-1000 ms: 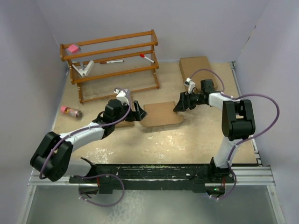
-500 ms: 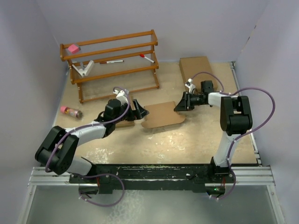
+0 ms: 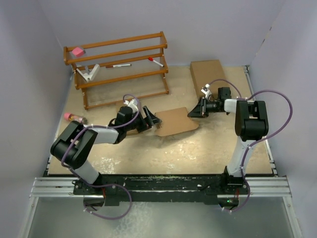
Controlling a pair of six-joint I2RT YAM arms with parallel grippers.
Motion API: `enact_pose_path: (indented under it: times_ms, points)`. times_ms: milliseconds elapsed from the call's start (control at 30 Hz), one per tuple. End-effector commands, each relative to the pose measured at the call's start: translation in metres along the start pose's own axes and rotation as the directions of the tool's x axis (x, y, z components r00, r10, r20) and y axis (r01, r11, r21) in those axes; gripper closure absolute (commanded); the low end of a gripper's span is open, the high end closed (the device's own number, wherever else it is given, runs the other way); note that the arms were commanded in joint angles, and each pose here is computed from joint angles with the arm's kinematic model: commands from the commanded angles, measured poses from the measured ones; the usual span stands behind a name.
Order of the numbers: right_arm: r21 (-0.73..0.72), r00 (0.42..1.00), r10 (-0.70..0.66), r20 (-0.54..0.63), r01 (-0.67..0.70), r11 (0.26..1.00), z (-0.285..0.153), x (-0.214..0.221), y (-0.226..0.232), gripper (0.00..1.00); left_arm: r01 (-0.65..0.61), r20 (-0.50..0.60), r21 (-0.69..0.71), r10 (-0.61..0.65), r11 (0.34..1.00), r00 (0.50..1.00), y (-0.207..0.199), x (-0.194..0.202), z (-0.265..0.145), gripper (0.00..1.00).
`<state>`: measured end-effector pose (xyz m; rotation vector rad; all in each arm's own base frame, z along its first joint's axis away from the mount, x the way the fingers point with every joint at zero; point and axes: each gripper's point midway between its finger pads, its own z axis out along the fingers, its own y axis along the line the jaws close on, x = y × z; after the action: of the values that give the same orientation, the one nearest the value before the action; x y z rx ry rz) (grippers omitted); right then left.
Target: Fold the paper box
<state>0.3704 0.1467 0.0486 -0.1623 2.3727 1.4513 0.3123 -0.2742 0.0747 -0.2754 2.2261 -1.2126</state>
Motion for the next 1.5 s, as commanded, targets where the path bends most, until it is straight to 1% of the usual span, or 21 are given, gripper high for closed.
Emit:
enact_pose_path:
  times_ms: [0,200,400,533,700,833,900,967,1133,1200,1300,1367,1467]
  points:
    - [0.013,0.999,0.031,0.011,-0.032,0.999,-0.001,0.002,-0.013,0.77,0.03,0.033,0.102,-0.033,0.994,0.999,-0.024,-0.011,0.002,0.04]
    - [0.006,0.999,0.044,0.009,-0.044,0.999,-0.001,0.003,-0.014,0.78,0.066,0.032,0.143,-0.071,0.988,0.997,-0.035,-0.008,0.008,0.04]
    - [0.002,0.999,0.047,0.008,-0.047,0.999,-0.001,0.003,-0.014,0.78,0.114,0.043,0.133,-0.12,0.985,0.992,-0.041,-0.009,0.018,0.06]
    - [-0.001,0.999,0.05,0.007,-0.05,0.999,0.0,0.004,-0.014,0.78,0.142,0.062,0.126,-0.151,0.982,0.987,-0.044,-0.01,0.021,0.1]
    - [-0.007,0.999,0.049,0.008,-0.049,0.999,-0.001,0.003,-0.012,0.77,0.165,0.084,0.136,-0.177,0.977,0.981,-0.051,-0.013,0.023,0.17]
    - [-0.008,0.999,0.046,0.008,-0.046,0.999,-0.001,0.003,-0.011,0.76,0.178,0.092,0.147,-0.192,0.973,0.977,-0.055,-0.015,0.023,0.19]
    - [-0.008,0.999,0.044,0.01,-0.044,0.999,-0.001,0.002,-0.011,0.76,0.182,0.092,0.152,-0.197,0.971,0.976,-0.057,-0.015,0.023,0.24]
    - [-0.008,0.999,0.043,0.01,-0.043,0.999,-0.001,0.002,-0.011,0.76,0.179,0.093,0.163,-0.196,0.97,0.976,-0.059,-0.016,0.022,0.26]
    - [-0.006,0.999,0.04,0.008,-0.04,0.999,-0.001,0.003,-0.011,0.76,0.18,0.085,0.181,-0.198,0.967,0.977,-0.061,-0.013,0.023,0.44]
    - [-0.004,0.999,0.04,0.007,-0.039,0.999,-0.001,0.003,-0.012,0.76,0.187,0.073,0.179,-0.203,0.966,0.977,-0.06,-0.011,0.025,0.47]
    - [-0.005,0.999,0.033,0.006,-0.033,0.999,-0.001,0.002,-0.011,0.73,0.195,0.06,0.169,-0.207,0.966,0.976,-0.058,-0.008,0.026,0.61]
    - [-0.01,1.0,0.021,0.005,-0.02,1.0,-0.003,0.001,-0.009,0.66,0.201,0.056,0.162,-0.212,0.966,0.976,-0.057,-0.007,0.027,0.63]
    - [-0.048,1.0,-0.008,0.003,0.008,0.999,-0.006,-0.002,0.002,0.54,0.209,0.059,0.151,-0.22,0.966,0.974,-0.057,-0.008,0.026,0.63]
